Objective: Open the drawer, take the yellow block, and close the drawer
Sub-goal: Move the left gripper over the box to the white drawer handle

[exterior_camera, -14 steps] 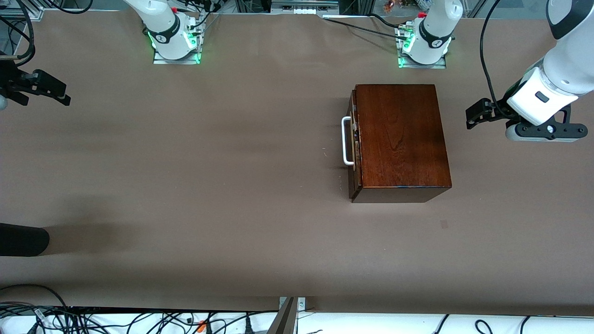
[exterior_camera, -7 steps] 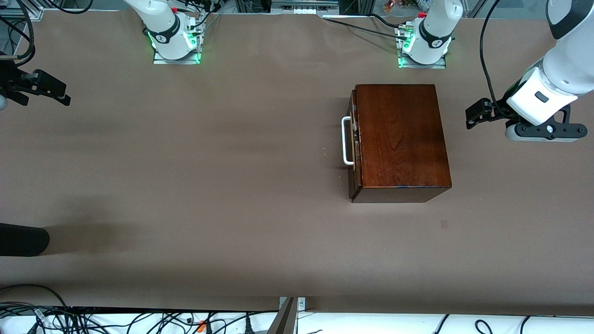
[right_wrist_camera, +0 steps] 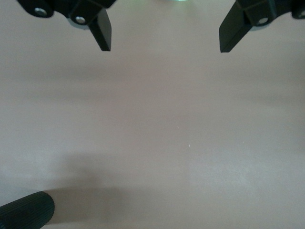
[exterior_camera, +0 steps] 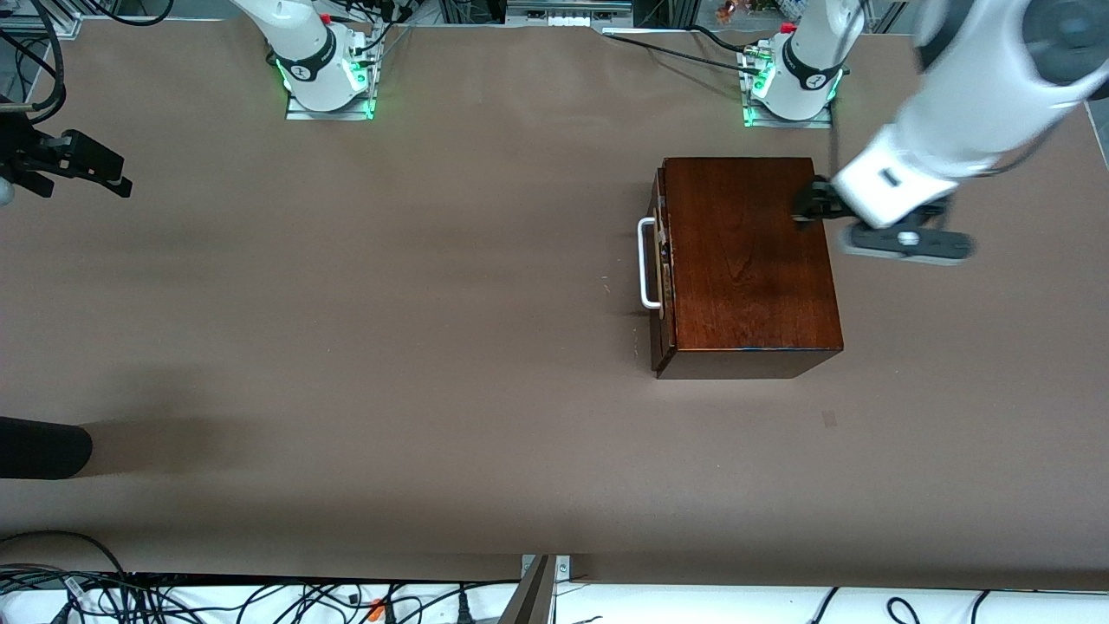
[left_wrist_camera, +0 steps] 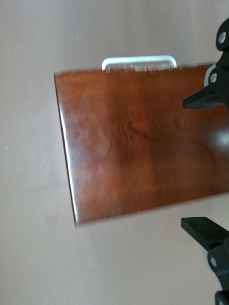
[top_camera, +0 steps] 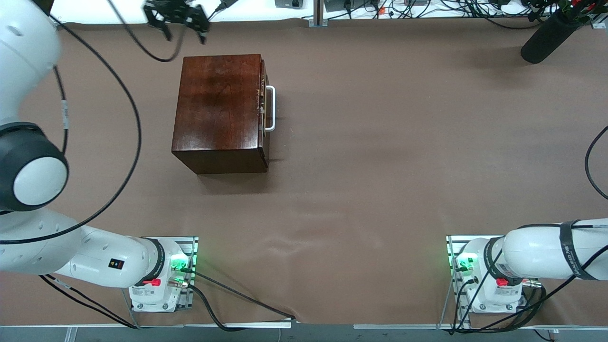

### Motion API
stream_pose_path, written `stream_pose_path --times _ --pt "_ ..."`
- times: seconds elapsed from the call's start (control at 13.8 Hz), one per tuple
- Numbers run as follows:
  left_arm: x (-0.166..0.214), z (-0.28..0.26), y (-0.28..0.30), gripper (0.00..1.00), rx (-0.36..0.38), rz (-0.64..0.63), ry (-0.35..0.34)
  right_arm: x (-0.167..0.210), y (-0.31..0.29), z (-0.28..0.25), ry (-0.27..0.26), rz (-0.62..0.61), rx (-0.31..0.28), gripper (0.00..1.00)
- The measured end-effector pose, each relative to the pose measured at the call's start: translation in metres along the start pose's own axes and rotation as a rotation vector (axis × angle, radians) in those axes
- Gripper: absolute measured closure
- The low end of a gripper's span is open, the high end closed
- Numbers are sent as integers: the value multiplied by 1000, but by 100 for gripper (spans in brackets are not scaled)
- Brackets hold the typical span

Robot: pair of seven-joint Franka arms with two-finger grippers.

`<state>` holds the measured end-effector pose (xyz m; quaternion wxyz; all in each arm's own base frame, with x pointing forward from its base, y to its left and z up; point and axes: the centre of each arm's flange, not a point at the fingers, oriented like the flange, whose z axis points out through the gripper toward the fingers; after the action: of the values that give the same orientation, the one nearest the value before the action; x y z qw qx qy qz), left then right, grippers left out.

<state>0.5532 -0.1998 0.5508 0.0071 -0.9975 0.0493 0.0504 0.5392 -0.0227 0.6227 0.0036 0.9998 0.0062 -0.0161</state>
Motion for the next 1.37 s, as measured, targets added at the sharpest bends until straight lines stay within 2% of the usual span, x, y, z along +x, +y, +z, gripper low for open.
stream_pose_path --times 0.36,0.58,0.87,1.08,1.37 --pt "4 61 142 0 39 -50 -54 0 0 0 0 0 0 0" --pt "7 113 208 0 67 -41 -20 0 0 0 0 0 0 0" --pt "7 168 241 0 192 4 10 0 0 0 0 0 0 0" --pt "13 182 244 0 203 10 24 0 0 0 0 0 0 0" --pt "8 206 250 0 225 26 -8 0 0 0 1 0 0 0"
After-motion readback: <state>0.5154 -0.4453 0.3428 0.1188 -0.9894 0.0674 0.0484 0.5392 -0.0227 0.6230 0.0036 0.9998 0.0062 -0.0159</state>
